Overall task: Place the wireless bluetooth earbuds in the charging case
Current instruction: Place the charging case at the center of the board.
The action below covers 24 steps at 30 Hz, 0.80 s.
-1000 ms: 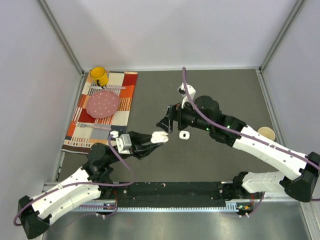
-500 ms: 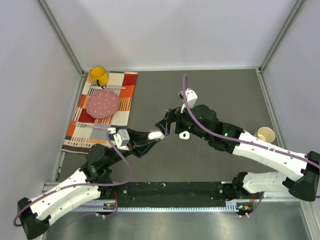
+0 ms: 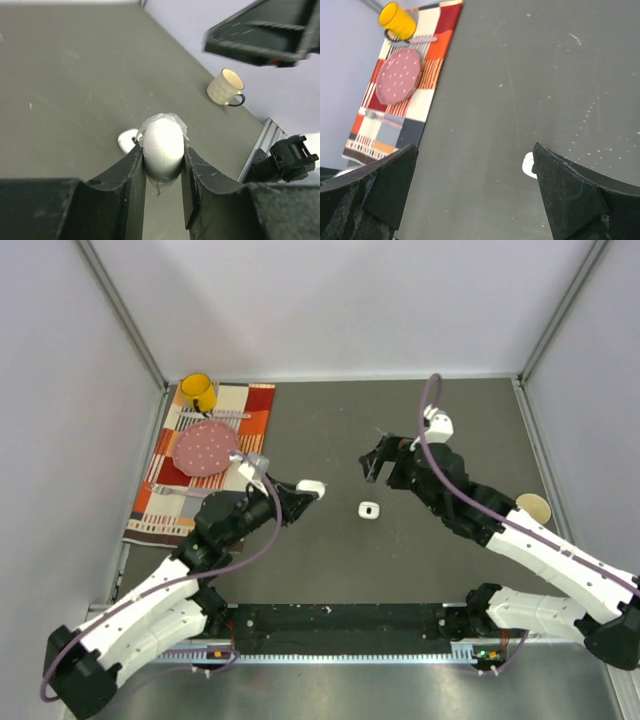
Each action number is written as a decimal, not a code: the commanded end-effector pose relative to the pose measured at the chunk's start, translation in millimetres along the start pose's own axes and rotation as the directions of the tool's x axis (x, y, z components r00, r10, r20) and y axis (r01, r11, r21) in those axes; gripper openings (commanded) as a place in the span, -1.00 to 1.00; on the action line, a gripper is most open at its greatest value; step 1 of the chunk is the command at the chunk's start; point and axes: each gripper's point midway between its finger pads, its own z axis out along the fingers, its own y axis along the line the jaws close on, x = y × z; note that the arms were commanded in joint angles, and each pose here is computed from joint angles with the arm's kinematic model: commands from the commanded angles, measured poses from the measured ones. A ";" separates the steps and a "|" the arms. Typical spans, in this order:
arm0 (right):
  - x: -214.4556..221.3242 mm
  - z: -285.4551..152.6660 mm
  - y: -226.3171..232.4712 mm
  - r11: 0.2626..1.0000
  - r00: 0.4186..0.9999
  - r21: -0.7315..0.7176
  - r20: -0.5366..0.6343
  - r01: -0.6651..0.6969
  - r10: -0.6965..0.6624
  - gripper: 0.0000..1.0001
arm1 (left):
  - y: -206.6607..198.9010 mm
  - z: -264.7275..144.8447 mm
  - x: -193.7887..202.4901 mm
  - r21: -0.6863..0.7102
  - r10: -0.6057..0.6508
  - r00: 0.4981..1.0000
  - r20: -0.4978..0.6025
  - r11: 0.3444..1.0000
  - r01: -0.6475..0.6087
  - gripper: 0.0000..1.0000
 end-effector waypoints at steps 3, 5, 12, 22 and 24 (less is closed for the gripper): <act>1.3 -7.7 -36.7 0.991 0.992 0.058 -0.018 -0.124 0.125 0.98 | 9.7 21.6 21.7 0.062 -0.337 0.931 -0.139 0.935 0.348 -1.00; 3.4 -10.3 -41.8 0.990 0.991 0.062 -0.016 -0.130 0.131 0.98 | 17.9 30.8 34.0 0.035 -0.371 0.913 -0.168 0.924 0.382 -1.00; 15.8 -10.6 -48.2 0.988 0.990 0.069 -0.040 -0.135 0.138 0.98 | 27.0 66.2 61.4 0.016 -0.436 0.847 -0.305 0.887 0.462 -1.00; 19.6 -11.9 -53.1 0.990 0.991 0.074 -0.043 -0.122 0.126 0.98 | 55.3 95.3 105.0 -0.106 -0.556 0.749 -0.361 0.822 0.559 -1.00; 20.5 -12.6 -53.9 0.991 0.992 0.074 -0.043 -0.116 0.119 0.98 | 60.7 97.5 112.2 -0.132 -0.575 0.735 -0.360 0.811 0.570 -1.00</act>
